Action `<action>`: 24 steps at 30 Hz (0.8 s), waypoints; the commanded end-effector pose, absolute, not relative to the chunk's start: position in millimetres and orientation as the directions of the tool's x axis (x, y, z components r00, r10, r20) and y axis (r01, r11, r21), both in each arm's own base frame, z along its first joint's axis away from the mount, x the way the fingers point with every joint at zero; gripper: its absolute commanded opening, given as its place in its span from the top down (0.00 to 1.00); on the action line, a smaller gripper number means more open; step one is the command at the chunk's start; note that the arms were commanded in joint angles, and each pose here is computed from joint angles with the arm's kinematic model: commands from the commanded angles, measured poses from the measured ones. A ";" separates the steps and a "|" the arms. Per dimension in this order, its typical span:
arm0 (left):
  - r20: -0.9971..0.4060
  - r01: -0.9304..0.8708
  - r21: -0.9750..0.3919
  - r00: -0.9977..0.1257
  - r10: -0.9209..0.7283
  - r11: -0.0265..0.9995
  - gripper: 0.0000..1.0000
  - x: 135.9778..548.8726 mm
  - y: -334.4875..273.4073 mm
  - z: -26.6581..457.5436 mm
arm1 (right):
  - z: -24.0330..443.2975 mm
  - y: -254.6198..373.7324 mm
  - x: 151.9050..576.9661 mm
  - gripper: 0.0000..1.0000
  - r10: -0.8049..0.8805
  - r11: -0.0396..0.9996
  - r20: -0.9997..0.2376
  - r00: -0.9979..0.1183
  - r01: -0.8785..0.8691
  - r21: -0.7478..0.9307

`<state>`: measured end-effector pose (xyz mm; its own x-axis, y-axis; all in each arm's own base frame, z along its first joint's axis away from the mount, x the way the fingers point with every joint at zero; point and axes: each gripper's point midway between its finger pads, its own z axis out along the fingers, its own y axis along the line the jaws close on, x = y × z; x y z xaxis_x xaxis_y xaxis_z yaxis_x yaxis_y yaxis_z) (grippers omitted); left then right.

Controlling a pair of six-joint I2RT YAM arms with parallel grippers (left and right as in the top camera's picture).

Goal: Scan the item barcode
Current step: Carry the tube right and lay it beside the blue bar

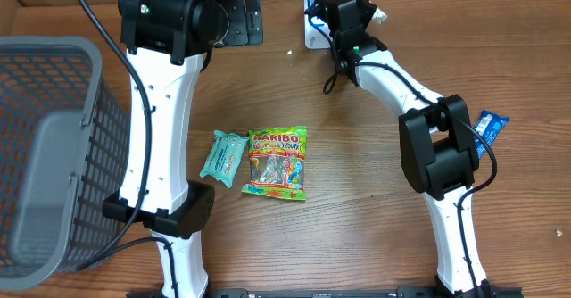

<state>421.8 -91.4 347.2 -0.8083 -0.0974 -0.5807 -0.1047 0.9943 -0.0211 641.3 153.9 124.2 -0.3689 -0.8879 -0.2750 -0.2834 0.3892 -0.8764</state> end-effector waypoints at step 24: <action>-0.569 -0.114 -0.030 -0.815 -0.110 0.993 0.00 423.6 -94.4 342.0 | 316.0 54.6 467.8 0.96 0.377 0.895 -0.763 -0.525 0.420 0.153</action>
